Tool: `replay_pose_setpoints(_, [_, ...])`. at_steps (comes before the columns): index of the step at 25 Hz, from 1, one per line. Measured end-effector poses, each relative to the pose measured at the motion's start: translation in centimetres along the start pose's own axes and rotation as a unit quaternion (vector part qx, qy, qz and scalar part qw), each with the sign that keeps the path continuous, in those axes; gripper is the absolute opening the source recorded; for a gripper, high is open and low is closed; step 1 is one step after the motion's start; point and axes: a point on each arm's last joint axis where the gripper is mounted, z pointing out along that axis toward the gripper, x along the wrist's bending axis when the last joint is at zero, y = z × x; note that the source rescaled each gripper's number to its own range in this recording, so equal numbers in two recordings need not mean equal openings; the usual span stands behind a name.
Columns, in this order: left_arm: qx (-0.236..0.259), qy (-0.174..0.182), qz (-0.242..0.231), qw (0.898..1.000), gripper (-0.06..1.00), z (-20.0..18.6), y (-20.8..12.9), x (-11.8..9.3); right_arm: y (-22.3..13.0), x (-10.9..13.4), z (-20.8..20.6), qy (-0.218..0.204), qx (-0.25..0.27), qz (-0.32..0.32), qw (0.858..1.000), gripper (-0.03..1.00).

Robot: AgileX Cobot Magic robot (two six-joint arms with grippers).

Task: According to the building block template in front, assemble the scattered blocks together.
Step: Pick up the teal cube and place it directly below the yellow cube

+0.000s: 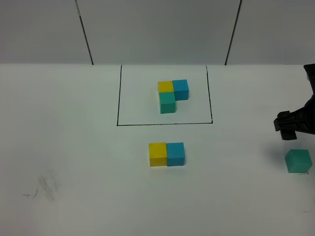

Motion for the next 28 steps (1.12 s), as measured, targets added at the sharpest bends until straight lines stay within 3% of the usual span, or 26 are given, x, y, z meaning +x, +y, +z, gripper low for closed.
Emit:
replay_pose_setpoints(6, [0.000, 0.000, 0.000, 1.000, 0.74, 0.0, 0.0, 0.0, -0.1, -1.1, 1.0, 0.003, 0.014, -0.005, 1.000, 0.86])
replay_pose_setpoints(28, [0.000, 0.000, -0.001, 1.000, 0.74, 0.0, 0.0, 0.0, -1.1, 0.0, 7.1, 0.020, 0.085, -0.017, 0.996, 0.86])
